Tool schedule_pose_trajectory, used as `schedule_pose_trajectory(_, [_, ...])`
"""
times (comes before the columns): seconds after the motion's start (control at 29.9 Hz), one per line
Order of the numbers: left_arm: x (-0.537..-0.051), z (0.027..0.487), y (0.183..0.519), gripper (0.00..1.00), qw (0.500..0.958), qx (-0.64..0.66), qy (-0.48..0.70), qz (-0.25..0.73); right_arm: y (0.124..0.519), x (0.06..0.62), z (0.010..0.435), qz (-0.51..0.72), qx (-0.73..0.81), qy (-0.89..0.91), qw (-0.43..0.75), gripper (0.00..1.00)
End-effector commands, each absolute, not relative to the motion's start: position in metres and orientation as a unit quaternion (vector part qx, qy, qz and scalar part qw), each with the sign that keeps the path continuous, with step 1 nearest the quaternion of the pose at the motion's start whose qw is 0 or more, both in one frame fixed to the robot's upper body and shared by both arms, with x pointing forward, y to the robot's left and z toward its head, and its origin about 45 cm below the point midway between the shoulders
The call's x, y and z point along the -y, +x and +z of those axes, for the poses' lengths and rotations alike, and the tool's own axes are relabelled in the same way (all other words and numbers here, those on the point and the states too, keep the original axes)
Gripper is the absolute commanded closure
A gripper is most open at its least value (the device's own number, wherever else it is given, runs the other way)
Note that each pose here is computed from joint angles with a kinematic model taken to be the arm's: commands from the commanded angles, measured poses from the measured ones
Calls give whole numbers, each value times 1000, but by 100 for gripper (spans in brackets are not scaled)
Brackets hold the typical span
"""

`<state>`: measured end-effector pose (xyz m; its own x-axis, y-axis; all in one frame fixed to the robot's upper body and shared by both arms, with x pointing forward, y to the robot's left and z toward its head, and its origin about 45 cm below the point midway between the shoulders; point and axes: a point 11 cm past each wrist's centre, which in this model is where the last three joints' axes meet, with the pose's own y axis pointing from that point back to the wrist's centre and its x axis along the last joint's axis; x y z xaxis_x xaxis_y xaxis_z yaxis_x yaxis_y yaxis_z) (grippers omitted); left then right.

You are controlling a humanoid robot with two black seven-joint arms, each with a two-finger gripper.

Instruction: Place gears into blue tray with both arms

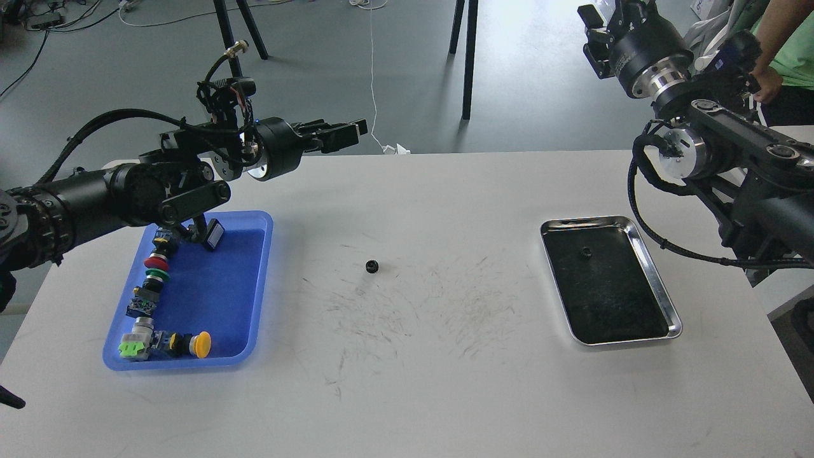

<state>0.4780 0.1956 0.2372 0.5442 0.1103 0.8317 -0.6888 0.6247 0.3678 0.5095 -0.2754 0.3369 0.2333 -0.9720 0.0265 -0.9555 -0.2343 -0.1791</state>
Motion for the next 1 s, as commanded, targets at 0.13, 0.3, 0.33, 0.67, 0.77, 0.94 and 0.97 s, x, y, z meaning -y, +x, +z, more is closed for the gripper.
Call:
schedule_pose_trajectory(0.13, [-153,243,460,2,769,509,366,128,505,290,320,-47,-632,-770,65,10])
schedule_pose_trajectory(0.3, [-144,215,442,2,745,539,390,43,503,300,319,-47,-640,-764,62,9])
schedule_pose_trajectory(0.33, [-142,216,443,2,740,549,385,44,503,301,317,-46,-642,-763,62,9])
schedule_pose_trajectory(0.67, [-124,194,420,2,727,578,371,-18,496,316,301,-23,-662,-745,72,7])
schedule_pose_trajectory(0.77, [-118,191,417,2,728,579,366,-23,496,319,299,-23,-664,-744,70,6])
schedule_pose_trajectory(0.94, [-129,168,405,3,737,564,371,-30,494,320,295,-20,-665,-743,67,6])
schedule_pose_trajectory(0.97, [-132,167,405,3,735,566,372,-29,494,320,294,-20,-665,-743,66,6])
